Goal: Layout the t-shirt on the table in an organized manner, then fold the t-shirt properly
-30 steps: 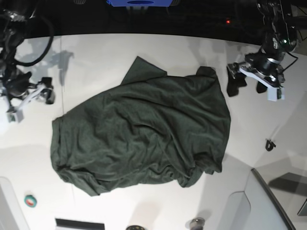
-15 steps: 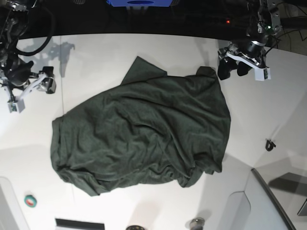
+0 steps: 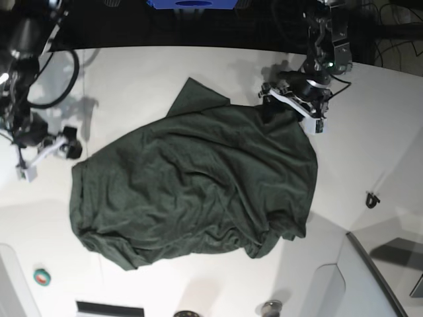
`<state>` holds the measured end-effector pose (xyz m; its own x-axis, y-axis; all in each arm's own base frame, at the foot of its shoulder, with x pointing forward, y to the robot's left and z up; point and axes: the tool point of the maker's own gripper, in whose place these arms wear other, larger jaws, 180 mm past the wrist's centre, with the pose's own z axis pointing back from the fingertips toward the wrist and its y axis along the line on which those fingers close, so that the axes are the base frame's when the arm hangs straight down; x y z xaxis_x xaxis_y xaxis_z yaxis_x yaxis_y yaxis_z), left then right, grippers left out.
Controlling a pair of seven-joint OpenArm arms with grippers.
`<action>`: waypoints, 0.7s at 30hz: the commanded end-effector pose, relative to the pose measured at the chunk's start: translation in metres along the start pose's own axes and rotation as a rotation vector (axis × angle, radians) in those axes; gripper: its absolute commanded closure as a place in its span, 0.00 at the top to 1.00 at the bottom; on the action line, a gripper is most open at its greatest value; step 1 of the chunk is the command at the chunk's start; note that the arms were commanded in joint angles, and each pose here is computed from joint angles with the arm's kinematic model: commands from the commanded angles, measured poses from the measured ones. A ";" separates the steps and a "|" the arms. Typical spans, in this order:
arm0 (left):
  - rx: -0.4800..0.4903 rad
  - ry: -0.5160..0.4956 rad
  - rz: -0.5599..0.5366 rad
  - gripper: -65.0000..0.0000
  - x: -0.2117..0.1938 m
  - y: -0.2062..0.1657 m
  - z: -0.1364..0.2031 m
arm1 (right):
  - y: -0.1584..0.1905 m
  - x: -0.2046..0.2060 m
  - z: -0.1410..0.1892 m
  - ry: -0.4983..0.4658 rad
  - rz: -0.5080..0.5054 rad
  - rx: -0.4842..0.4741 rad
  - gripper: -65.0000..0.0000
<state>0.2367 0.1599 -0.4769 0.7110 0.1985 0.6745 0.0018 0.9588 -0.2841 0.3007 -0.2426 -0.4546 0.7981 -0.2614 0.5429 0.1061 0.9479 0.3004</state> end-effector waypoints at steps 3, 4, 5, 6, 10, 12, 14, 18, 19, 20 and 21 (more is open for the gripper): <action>0.003 -0.057 -0.027 0.09 0.021 0.005 0.008 | -0.017 0.040 -0.008 -0.065 -0.034 -0.006 0.76; 0.007 -0.070 -0.047 0.00 0.028 0.007 0.011 | -0.019 0.043 -0.012 -0.063 -0.049 -0.004 0.76; 0.008 -0.082 -0.063 0.00 0.034 0.008 0.014 | -0.022 0.048 -0.016 -0.064 -0.066 -0.001 0.76; 0.009 -0.089 -0.074 0.00 0.036 0.008 0.018 | -0.025 0.050 -0.018 -0.061 -0.078 -0.002 0.76; 0.031 -0.150 -0.119 0.00 0.063 0.011 0.036 | -0.028 0.048 -0.025 -0.041 -0.106 0.002 0.76; 0.071 -0.161 -0.127 0.00 0.077 0.021 0.049 | -0.020 0.041 -0.029 -0.011 -0.069 0.011 0.71; 0.093 -0.175 -0.144 0.00 0.094 0.024 0.057 | -0.006 0.029 -0.032 0.032 0.013 0.023 0.64; 0.116 -0.168 -0.157 0.00 0.110 0.027 0.061 | 0.027 0.004 -0.031 0.065 0.157 0.058 0.61; 0.118 -0.175 -0.158 0.00 0.116 0.027 0.061 | 0.030 0.000 -0.028 0.061 0.165 0.050 0.61; 0.119 -0.170 -0.159 0.00 0.119 0.027 0.061 | 0.031 -0.002 -0.024 0.050 0.168 0.033 0.61; 0.119 -0.167 -0.161 0.00 0.122 0.026 0.060 | 0.033 -0.003 -0.018 0.035 0.176 0.012 0.62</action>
<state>0.2715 0.2184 -0.3776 0.6320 0.0671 0.7720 0.0117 0.9953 -0.0960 0.2926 -0.1961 -0.4790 0.8634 -0.0839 0.4975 -0.0363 0.9732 0.2271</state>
